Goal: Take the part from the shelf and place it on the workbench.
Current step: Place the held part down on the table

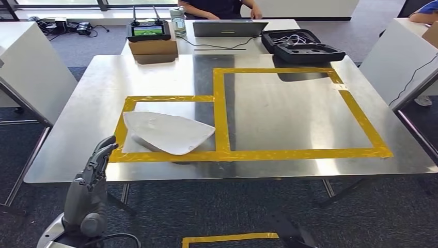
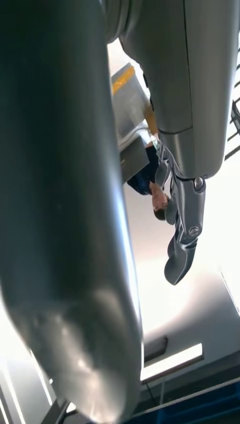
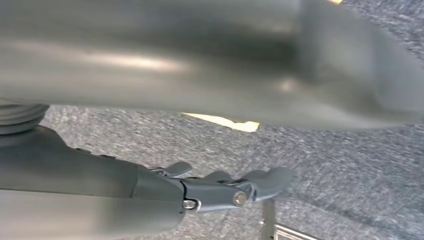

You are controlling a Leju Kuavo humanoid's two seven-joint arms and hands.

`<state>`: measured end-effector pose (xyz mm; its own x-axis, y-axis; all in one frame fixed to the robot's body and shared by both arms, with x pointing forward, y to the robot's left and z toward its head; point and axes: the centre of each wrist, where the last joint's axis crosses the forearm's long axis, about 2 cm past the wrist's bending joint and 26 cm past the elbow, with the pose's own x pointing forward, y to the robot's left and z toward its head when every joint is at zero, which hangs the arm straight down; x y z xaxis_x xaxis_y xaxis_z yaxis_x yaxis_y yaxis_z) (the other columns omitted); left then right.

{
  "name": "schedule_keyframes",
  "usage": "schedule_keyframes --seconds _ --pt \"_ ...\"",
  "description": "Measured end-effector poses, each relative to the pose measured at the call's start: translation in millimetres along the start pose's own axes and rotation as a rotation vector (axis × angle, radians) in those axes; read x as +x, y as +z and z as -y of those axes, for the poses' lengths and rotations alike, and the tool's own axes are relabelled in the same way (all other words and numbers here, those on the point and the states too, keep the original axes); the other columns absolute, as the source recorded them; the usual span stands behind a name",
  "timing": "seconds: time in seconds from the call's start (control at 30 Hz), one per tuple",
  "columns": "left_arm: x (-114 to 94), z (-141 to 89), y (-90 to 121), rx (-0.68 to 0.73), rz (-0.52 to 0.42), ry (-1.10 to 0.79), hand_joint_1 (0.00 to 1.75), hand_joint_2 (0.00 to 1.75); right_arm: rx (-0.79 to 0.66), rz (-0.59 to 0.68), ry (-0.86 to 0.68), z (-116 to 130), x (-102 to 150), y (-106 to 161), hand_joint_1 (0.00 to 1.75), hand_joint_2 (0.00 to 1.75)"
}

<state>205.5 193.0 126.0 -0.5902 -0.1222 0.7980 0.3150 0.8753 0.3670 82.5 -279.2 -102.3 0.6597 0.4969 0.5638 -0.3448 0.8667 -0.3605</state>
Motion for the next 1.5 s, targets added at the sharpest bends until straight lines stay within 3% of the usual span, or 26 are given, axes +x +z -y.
schedule_keyframes --seconds 0.57,1.5 --pt "-7.5 9.6 7.6 -0.041 -0.045 0.013 0.0 0.0 -0.003 0.002 -0.007 -1.4 1.0 0.0 0.0 0.0" --pt "-8.1 12.1 3.4 -0.058 -0.038 0.008 0.0 0.0 -0.001 0.013 -0.023 -2.1 2.4 -0.5 0.0 0.0"
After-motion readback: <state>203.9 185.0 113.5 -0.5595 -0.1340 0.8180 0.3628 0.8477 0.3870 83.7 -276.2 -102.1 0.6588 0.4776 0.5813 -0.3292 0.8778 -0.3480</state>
